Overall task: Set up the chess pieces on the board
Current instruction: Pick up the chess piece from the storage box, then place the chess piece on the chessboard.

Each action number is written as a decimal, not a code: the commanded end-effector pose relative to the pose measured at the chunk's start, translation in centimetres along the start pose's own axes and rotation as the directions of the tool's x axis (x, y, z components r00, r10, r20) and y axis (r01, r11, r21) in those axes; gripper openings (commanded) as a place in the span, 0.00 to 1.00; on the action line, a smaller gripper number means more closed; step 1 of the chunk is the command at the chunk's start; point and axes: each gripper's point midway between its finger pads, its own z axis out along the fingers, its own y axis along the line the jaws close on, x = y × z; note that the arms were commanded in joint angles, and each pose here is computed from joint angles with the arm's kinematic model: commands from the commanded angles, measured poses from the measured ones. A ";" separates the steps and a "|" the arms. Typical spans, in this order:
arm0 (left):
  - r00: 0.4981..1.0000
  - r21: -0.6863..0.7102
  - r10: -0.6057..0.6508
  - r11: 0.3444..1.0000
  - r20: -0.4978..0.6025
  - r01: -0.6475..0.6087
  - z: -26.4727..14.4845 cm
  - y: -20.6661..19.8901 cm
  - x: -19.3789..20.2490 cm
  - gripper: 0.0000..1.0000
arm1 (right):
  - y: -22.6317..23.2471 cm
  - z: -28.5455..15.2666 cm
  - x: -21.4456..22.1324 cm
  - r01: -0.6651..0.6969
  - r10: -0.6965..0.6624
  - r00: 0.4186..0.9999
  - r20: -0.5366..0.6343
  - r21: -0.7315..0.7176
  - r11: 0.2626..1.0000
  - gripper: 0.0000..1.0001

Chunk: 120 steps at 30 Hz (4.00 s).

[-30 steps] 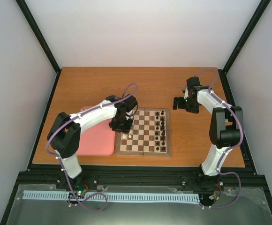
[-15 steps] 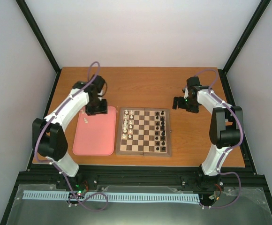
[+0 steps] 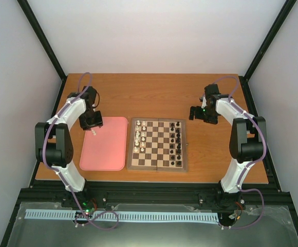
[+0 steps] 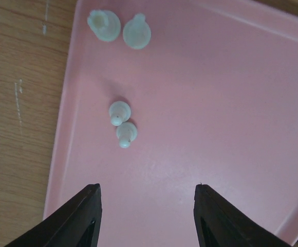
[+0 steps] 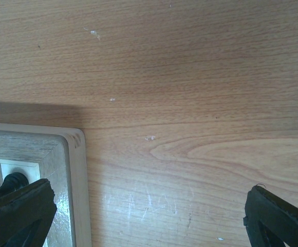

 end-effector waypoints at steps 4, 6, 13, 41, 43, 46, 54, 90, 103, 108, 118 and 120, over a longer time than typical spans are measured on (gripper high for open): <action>1.000 -0.019 -0.027 0.999 -0.006 0.027 1.8 1.6 0.0 0.48 | -0.6 0.5 0.1 -0.010 0.010 1.000 -0.011 0.012 1.000 1.00; 0.999 -0.024 -0.039 0.999 -0.001 0.039 1.9 1.9 -0.4 0.47 | -0.7 0.6 0.1 -0.008 0.008 1.000 -0.015 0.014 1.000 1.00; 0.998 -0.020 -0.061 0.998 -0.008 0.061 3.2 2.1 -1.5 0.43 | -0.5 0.7 -0.2 -0.007 0.007 1.000 -0.016 0.009 1.000 1.00; 0.996 -0.036 -0.089 0.995 -0.023 0.088 5.1 2.6 -3.1 0.21 | -0.8 1.2 -0.3 -0.006 0.006 1.000 -0.030 0.023 1.000 1.00; 0.996 -0.032 -0.088 0.996 -0.027 0.087 5.2 2.5 -3.1 0.20 | -0.8 1.3 -0.2 -0.006 0.007 0.999 -0.032 0.023 1.000 1.00; 0.995 -0.023 -0.089 0.996 -0.036 0.088 5.4 2.3 -2.9 0.20 | -0.8 1.3 -0.2 -0.006 0.007 0.999 -0.033 0.023 1.000 1.00; 0.995 -0.011 -0.088 0.996 -0.044 0.088 5.5 2.2 -2.6 0.21 | -0.8 1.3 -0.1 -0.007 0.008 0.999 -0.032 0.020 1.000 1.00; 0.998 0.119 -0.060 0.991 -0.018 0.062 -2.9 -0.1 -0.5 0.01 | -0.7 1.0 -0.3 -0.008 0.008 1.000 -0.024 0.021 1.000 1.00; 0.895 0.296 0.434 0.872 -0.103 -0.389 -7.5 -15.1 13.5 0.01 | -0.4 0.6 -0.6 -0.011 0.011 1.000 -0.010 0.012 1.000 1.00; 0.829 0.274 0.550 0.817 -0.102 -0.508 -7.6 -18.0 16.6 0.01 | -0.4 0.2 -0.5 -0.009 0.009 1.000 0.002 0.009 1.000 1.00; 0.781 0.186 0.618 0.781 -0.087 -0.597 -6.4 -17.8 19.0 0.01 | -0.4 0.3 0.1 -0.009 0.009 1.000 0.002 0.002 1.000 1.00; 0.780 0.180 0.620 0.779 -0.082 -0.601 -5.7 -17.9 19.1 0.01 | -0.4 0.3 0.2 -0.009 0.009 1.000 0.002 0.001 1.000 1.00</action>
